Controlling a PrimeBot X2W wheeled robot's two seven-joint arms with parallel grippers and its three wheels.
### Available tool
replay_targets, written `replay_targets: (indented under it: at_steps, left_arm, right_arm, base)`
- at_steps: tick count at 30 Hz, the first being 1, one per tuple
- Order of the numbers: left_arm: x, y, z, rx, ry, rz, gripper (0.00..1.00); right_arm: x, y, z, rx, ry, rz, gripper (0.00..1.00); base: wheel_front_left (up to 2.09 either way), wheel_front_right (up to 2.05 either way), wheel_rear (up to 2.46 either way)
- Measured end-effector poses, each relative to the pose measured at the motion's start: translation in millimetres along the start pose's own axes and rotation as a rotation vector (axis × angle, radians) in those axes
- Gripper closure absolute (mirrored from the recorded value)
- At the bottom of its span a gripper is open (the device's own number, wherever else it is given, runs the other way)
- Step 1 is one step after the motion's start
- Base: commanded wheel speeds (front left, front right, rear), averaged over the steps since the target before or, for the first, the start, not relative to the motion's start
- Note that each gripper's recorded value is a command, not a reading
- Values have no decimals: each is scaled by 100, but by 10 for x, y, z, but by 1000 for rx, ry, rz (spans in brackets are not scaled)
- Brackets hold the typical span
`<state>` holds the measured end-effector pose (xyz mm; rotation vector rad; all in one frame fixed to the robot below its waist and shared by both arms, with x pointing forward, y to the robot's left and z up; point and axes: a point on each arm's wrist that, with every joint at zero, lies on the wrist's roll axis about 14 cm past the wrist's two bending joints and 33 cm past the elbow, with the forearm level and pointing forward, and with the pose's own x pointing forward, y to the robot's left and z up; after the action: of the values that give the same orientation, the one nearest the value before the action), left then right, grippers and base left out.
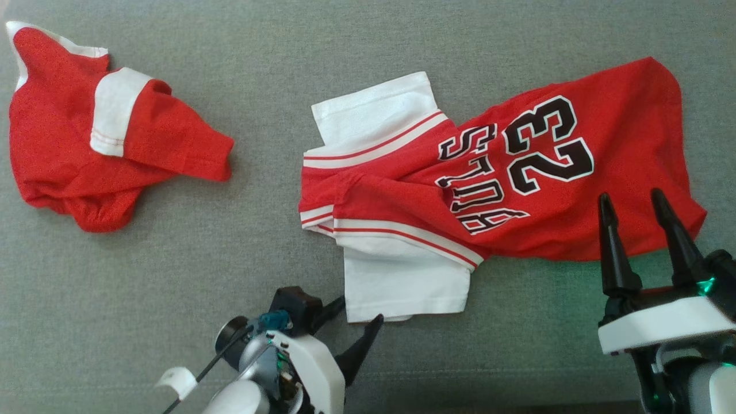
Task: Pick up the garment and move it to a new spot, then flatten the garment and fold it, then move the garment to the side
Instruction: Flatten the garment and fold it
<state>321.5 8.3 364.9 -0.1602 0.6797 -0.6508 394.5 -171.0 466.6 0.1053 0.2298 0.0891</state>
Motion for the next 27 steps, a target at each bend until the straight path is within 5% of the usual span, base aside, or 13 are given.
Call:
replay_targets:
  at_steps: [1, 2, 3, 4, 15, 27]
  left_arm:
    - [11, -1, -4, -2, 2, 0, 1]
    - [21, 6, -2, -3, 1, 2, 33]
    - [32, 25, -1, -1, 2, 8, 78]
    - [44, 42, 5, 0, 3, 11, 100]
    - [134, 114, 18, -11, -11, 9, 100]
    - [217, 182, 147, -14, -51, 10, 100]
  right_arm:
    - [1, -6, -5, 0, 2, -2, 0]
    - [2, -10, -10, 0, 3, -3, 0]
    - [2, -19, -23, 0, 11, -5, 0]
    - [-1, -35, -53, 0, 30, -11, 0]
    - [-301, -514, -513, -33, 343, -159, 0]
    - [-254, -614, -469, -5, 311, -188, 0]
  base:
    - [0, 0, 0]
    - [0, 0, 0]
    - [0, 0, 0]
    - [0, 0, 0]
    - [0, 0, 0]
    - [0, 0, 0]
